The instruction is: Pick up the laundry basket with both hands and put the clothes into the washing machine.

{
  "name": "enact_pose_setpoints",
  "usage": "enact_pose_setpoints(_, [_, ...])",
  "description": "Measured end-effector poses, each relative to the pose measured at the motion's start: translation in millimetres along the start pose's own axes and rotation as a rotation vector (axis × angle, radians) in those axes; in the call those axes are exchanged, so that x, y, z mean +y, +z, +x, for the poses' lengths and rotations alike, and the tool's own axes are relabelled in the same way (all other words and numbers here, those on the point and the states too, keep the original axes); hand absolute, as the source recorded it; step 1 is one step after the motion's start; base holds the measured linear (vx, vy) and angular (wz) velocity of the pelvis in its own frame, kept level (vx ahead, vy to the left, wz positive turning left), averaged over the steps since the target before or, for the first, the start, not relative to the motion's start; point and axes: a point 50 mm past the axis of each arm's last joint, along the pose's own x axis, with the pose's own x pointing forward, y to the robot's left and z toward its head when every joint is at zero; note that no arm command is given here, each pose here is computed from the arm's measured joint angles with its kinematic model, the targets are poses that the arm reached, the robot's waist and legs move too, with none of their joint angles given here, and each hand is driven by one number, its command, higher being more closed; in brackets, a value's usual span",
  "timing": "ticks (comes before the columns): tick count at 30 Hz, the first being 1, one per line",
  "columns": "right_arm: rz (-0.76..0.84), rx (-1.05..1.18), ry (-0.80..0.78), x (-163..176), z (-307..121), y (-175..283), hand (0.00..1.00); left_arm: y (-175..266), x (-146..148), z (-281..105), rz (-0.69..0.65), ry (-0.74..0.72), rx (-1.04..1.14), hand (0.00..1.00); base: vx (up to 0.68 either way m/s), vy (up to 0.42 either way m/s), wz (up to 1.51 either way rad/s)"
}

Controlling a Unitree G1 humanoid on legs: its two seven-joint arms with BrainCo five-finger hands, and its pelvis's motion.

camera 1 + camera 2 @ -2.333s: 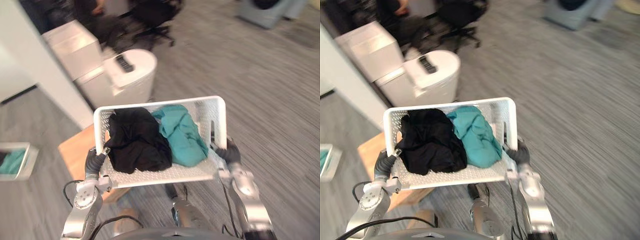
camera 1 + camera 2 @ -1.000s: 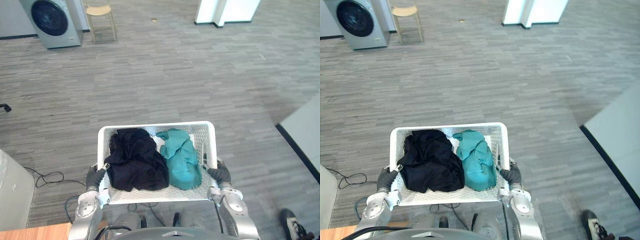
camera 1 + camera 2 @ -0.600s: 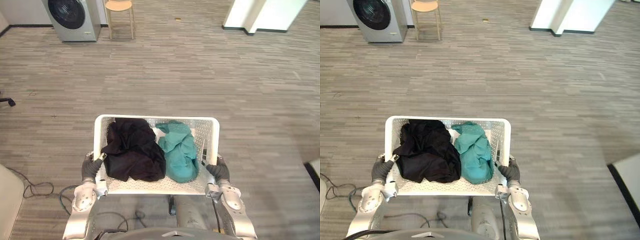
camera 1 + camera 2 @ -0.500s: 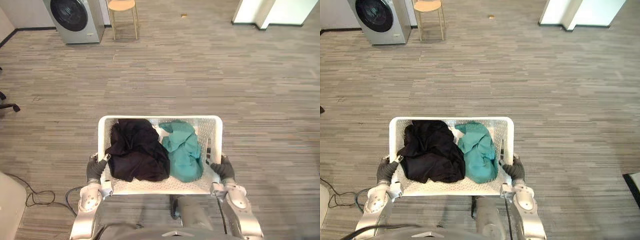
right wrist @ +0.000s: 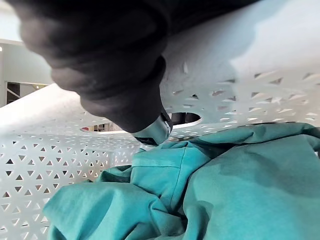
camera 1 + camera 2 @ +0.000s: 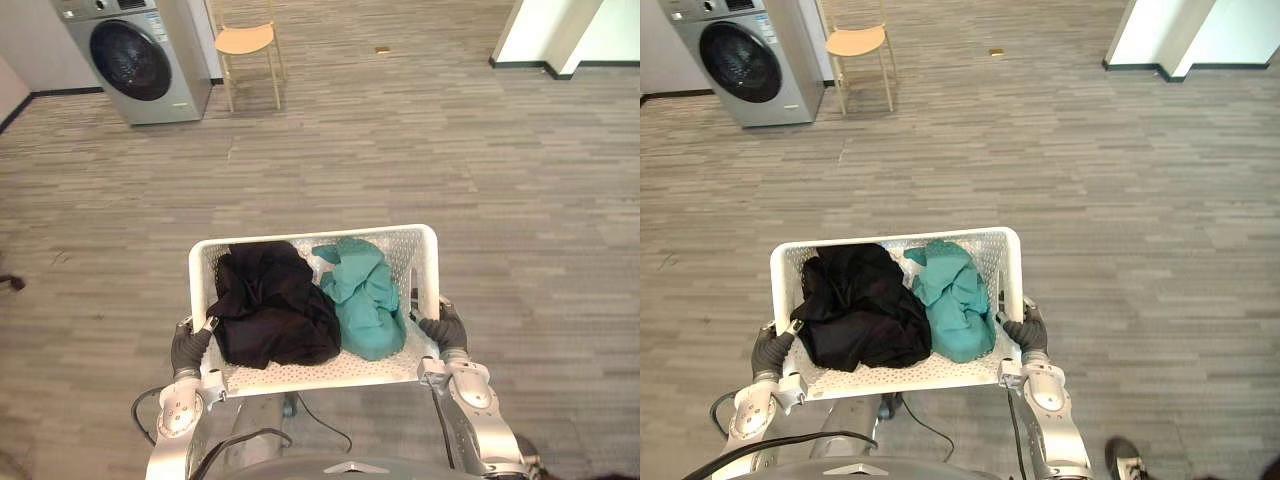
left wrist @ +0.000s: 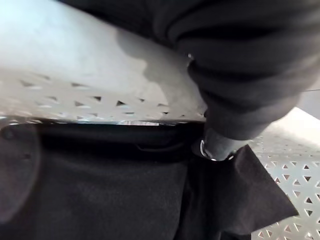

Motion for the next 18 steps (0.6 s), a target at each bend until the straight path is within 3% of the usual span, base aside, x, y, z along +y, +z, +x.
enact_pose_setpoints(8, [0.026,0.066,-0.06,-7.6,-21.1,-19.4,1.0,6.3,-5.9,10.8,0.12,-0.075,-0.027,1.0,0.83,0.012,0.54])
enact_pose_setpoints(18, [-0.003,0.029,-0.048,-14.9,-25.6,-6.8,1.0,-0.4,-13.9,12.7,0.09,-0.071,-0.002,1.0,0.84,-0.322,0.26])
